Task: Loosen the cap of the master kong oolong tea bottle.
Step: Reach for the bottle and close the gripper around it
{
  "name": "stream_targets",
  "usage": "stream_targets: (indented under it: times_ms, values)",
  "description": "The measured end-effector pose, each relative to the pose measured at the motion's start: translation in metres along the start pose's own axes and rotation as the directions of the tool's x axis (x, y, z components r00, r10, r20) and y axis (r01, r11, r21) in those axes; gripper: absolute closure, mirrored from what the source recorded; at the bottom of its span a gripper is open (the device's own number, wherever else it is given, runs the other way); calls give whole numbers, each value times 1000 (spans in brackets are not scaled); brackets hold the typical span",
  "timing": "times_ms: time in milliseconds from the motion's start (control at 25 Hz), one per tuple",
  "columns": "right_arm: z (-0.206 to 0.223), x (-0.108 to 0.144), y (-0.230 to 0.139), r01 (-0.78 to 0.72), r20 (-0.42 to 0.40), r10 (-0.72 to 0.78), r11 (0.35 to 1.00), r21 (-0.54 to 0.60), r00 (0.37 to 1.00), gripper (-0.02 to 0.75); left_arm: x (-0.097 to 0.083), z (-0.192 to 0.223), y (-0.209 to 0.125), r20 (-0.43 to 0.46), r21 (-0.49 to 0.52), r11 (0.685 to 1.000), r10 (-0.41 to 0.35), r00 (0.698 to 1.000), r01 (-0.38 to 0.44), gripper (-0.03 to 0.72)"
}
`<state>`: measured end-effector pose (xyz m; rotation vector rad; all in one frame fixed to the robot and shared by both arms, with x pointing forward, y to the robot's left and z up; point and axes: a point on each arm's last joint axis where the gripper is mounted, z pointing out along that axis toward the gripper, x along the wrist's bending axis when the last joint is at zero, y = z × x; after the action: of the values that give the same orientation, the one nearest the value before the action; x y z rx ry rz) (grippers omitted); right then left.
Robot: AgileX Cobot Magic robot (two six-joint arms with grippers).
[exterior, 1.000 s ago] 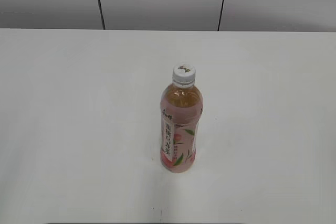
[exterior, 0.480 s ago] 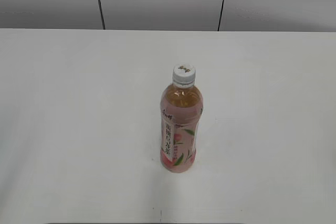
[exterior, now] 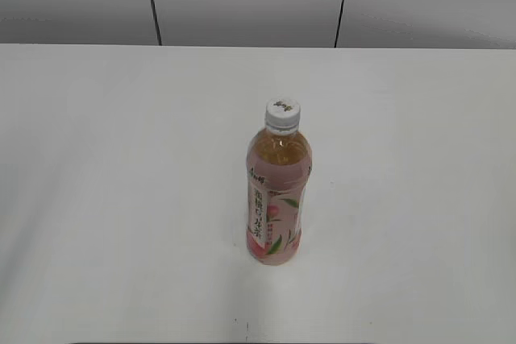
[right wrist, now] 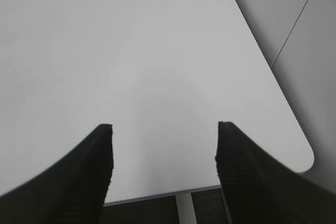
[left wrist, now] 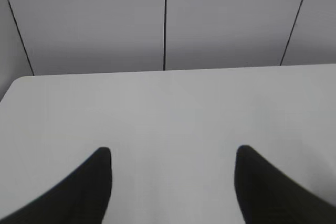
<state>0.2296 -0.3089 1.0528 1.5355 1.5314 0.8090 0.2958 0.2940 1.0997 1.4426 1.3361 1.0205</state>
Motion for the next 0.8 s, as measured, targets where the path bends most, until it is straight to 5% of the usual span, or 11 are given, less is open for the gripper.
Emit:
stream_targets:
  times_ms: [800]
  values:
    - [0,2,0,-8,-17,8,1000,0,1000,267,15,71,-48,-91,-135,986,-107,990,94,252]
